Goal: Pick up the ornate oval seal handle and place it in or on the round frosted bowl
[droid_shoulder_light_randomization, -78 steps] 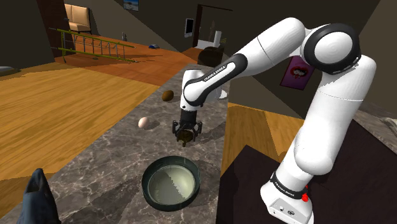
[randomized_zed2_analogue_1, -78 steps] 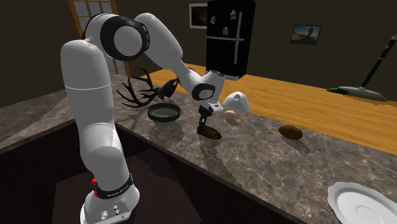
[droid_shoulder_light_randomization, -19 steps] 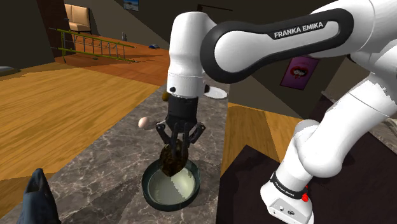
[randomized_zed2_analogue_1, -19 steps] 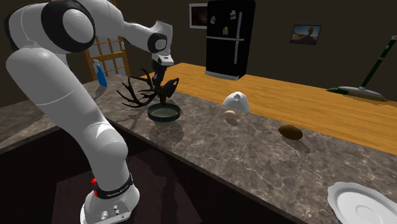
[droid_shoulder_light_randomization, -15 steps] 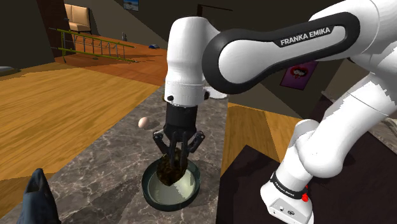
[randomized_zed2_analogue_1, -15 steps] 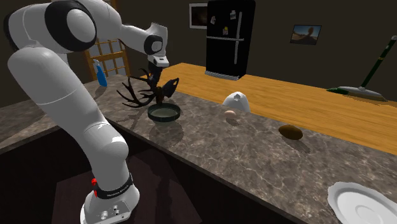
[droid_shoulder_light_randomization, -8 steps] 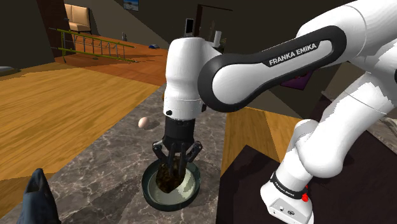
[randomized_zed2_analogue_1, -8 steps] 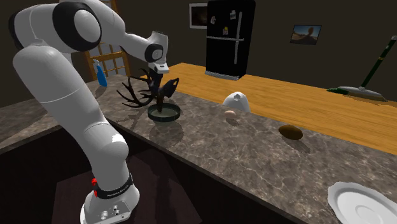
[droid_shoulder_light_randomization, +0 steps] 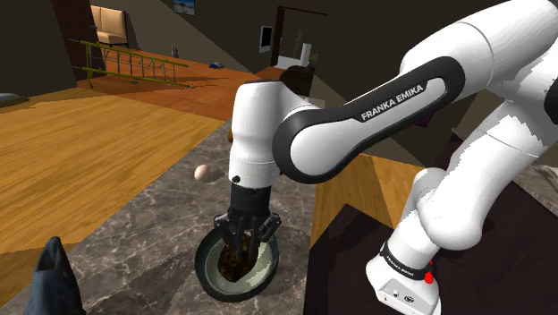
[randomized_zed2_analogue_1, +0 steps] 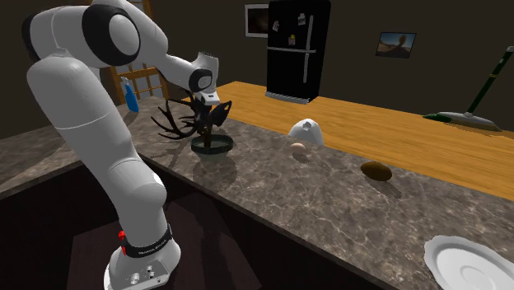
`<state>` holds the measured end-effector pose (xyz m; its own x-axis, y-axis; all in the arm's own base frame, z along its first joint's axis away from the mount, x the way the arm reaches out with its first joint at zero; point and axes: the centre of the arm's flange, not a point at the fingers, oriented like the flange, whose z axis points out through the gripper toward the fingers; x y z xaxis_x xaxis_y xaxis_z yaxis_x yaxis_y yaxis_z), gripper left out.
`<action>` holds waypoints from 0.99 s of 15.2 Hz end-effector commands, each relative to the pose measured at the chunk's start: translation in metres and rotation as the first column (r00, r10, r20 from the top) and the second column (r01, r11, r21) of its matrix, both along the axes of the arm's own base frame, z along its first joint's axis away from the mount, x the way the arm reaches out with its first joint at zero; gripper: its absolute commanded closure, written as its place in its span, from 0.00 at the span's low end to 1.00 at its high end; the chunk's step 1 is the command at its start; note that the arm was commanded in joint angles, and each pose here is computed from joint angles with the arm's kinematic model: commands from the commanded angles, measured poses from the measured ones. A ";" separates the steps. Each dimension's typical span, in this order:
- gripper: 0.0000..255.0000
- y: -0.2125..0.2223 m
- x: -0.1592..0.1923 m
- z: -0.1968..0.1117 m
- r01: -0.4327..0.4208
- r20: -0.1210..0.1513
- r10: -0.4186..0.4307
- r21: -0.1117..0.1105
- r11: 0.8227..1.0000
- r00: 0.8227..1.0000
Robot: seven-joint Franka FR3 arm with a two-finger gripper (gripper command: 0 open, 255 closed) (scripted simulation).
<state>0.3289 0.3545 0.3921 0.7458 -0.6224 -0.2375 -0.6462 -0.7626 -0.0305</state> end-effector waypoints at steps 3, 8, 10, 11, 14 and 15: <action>1.00 -0.001 0.001 -0.011 0.000 -0.001 0.000 -0.001 1.000 1.000; 1.00 -0.001 0.001 -0.011 0.000 -0.001 0.000 -0.001 1.000 1.000; 0.00 -0.001 0.001 -0.011 0.000 -0.001 0.000 -0.001 1.000 1.000; 0.00 -0.001 0.002 -0.011 0.000 -0.001 0.000 -0.001 1.000 1.000; 0.00 -0.001 0.003 -0.011 0.000 -0.001 0.000 -0.001 1.000 1.000; 0.00 -0.001 0.001 -0.011 0.000 -0.001 0.000 -0.001 1.000 1.000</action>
<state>0.3305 0.3537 0.3811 0.7456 -0.6227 -0.2375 -0.6463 -0.7625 -0.0299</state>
